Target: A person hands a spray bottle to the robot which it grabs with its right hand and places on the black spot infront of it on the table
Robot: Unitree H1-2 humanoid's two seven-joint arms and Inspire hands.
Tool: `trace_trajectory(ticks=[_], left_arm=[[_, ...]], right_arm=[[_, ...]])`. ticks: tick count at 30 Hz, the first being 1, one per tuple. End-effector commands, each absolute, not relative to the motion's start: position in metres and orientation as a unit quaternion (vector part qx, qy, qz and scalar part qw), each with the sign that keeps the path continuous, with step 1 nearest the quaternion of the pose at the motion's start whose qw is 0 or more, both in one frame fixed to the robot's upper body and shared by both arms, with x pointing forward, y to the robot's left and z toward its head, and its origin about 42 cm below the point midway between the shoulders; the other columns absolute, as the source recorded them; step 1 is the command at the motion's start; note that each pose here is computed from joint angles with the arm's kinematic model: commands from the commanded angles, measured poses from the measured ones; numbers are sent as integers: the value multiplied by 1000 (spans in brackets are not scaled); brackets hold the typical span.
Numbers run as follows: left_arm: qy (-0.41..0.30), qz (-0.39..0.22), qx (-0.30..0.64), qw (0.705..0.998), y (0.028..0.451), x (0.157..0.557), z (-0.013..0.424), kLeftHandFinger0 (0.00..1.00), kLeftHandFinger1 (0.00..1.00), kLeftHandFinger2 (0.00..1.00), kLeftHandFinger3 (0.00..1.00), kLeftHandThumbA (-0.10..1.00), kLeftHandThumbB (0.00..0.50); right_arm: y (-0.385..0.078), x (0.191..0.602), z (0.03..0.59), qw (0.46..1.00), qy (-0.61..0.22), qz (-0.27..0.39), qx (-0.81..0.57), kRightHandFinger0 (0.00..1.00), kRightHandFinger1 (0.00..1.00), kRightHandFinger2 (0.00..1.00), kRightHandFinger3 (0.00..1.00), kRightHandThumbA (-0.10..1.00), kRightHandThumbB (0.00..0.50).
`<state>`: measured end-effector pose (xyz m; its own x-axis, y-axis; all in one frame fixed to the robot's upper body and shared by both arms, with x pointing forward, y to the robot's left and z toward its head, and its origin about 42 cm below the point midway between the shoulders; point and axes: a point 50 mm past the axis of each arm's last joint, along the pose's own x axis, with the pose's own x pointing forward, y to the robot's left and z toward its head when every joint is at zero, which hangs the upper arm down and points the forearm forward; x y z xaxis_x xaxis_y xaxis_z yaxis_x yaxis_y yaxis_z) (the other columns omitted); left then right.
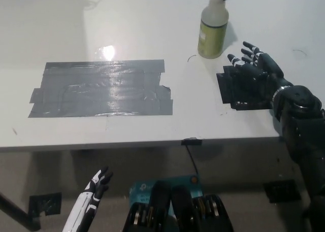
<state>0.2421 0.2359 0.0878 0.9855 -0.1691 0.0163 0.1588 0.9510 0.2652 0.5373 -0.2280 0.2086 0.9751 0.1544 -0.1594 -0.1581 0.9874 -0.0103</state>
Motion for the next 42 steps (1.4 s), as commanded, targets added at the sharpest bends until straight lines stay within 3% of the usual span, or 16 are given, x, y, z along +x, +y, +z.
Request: trace_trajectory(ticks=[1, 6, 10, 11, 13, 15, 17, 18, 23, 25, 27, 30, 31, 35, 37, 42], left_arm=[[-38, -91, 139, 985, 239, 242, 96, 1000, 1000, 961, 1000, 1000, 3], [-41, -93, 138, 985, 236, 243, 96, 1000, 1000, 968, 1000, 1000, 6], [-44, -97, 129, 986, 232, 239, 94, 1000, 1000, 1000, 1000, 1000, 27], [-48, -96, 129, 986, 232, 239, 94, 1000, 1000, 1000, 1000, 1000, 33], [-45, -93, 120, 987, 233, 239, 94, 1000, 1000, 1000, 1000, 1000, 46], [-46, -86, 112, 989, 235, 244, 96, 1000, 1000, 1000, 1000, 1000, 48], [-48, -83, 111, 989, 237, 248, 97, 1000, 1000, 1000, 1000, 1000, 45], [-50, -81, 112, 989, 240, 253, 99, 1000, 1000, 1000, 1000, 1000, 30], [-49, -82, 112, 989, 240, 252, 99, 1000, 1000, 1000, 1000, 1000, 27], [-48, -80, 111, 990, 240, 252, 99, 1000, 1000, 1000, 1000, 1000, 33], [-50, -79, 109, 990, 239, 252, 100, 1000, 1000, 1000, 1000, 1000, 10], [-50, -80, 107, 990, 239, 251, 100, 1000, 1000, 1000, 1000, 1000, 10], [-49, -79, 109, 990, 239, 249, 99, 1000, 1000, 1000, 1000, 1000, 25], [-52, -80, 109, 990, 238, 248, 99, 1000, 1000, 1000, 1000, 1000, 20], [-54, -78, 113, 989, 239, 250, 100, 1000, 1000, 1000, 1000, 1000, 23], [-51, -75, 108, 990, 240, 251, 101, 1000, 1000, 1000, 1000, 1000, 24]], right_arm=[[-236, 531, 241, 994, 27, 109, -9, 1000, 1000, 1000, 1000, 669, 500], [-244, 487, 255, 990, -35, 133, -16, 1000, 1000, 1000, 1000, 677, 500], [-246, 406, 273, 980, -106, 163, -48, 1000, 1000, 1000, 1000, 811, 500], [-245, 369, 283, 970, -148, 184, -51, 1000, 1000, 1000, 1000, 821, 500], [-242, 333, 292, 957, -194, 207, -55, 1000, 1000, 1000, 1000, 837, 490], [-239, 291, 304, 942, -242, 218, -83, 1000, 1000, 1000, 1000, 949, 500], [-237, 272, 309, 935, -261, 221, -98, 1000, 1000, 1000, 1000, 988, 500], [-234, 236, 313, 924, -284, 234, -100, 1000, 1000, 1000, 1000, 979, 500], [-222, 182, 305, 915, -315, 240, -78, 1000, 1000, 1000, 1000, 958, 489], [-218, 178, 295, 917, -316, 232, -72, 1000, 1000, 1000, 1000, 965, 500], [-212, 179, 271, 926, -303, 219, -48, 1000, 1000, 1000, 1000, 934, 439], [-212, 185, 240, 942, -260, 207, -42, 1000, 1000, 1000, 1000, 934, 404], [-212, 192, 219, 955, -230, 179, -60, 1000, 1000, 1000, 1000, 993, 453], [-211, 212, 177, 972, -172, 151, -51, 1000, 1000, 1000, 1000, 977, 441], [-212, 222, 155, 978, -145, 146, -45, 1000, 1000, 1000, 1000, 942, 406], [-222, 236, 120, 985, -59, 154, -57, 1000, 1000, 1000, 1000, 959, 442]])
